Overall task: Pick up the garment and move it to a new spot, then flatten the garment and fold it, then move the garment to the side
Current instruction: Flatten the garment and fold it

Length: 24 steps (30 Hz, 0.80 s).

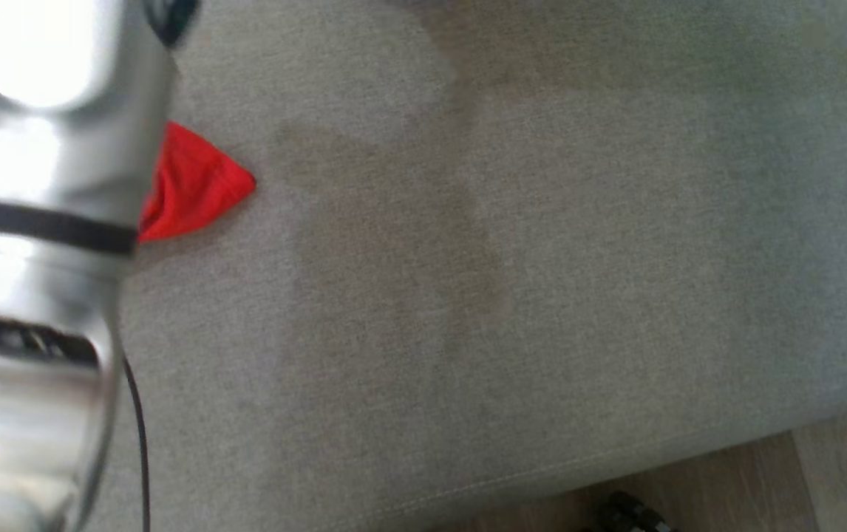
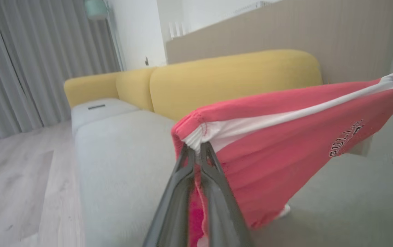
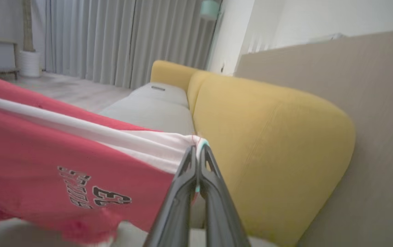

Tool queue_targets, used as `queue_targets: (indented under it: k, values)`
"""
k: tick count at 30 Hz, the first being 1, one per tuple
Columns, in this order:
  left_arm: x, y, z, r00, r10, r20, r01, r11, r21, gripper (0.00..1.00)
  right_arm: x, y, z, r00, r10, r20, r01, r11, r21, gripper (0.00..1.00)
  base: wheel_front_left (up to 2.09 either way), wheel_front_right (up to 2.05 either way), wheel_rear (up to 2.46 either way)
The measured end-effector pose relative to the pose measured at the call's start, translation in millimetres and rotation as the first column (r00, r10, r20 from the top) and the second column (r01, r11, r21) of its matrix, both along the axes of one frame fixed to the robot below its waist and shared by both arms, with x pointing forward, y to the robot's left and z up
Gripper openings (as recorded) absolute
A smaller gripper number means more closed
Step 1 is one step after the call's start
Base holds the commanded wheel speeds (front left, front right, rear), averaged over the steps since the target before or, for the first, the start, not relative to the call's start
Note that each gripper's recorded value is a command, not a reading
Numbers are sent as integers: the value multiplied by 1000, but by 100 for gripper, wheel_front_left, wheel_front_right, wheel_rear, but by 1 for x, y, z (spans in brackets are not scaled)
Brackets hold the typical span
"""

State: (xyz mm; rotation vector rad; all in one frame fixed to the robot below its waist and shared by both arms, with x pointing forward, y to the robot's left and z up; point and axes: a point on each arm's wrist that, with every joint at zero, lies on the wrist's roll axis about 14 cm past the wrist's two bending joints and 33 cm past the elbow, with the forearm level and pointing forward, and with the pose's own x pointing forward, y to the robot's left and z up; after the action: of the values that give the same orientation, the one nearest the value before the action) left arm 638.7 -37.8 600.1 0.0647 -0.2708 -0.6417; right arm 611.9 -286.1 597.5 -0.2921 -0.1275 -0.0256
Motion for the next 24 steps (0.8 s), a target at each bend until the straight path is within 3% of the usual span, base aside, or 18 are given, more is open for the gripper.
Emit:
queue_targets:
  k: [5,9,15,24]
  values:
    - [-33,0,-72,987,-20,-162,28,999,46,0,-34,5,-86,978,15,-209,-10,1000,28,0,0,0,0]
    - [-76,1,-116,967,-53,-249,76,994,84,0,-66,18,-130,937,71,-341,-83,996,-23,0,0,0,0]
    - [-143,15,-171,926,-82,-367,146,978,148,0,-106,11,-154,896,82,-437,-110,993,-40,0,0,0,0]
    - [-187,13,-168,919,-125,-375,193,970,149,0,-147,5,-163,842,90,-532,-130,991,-39,0,0,0,0]
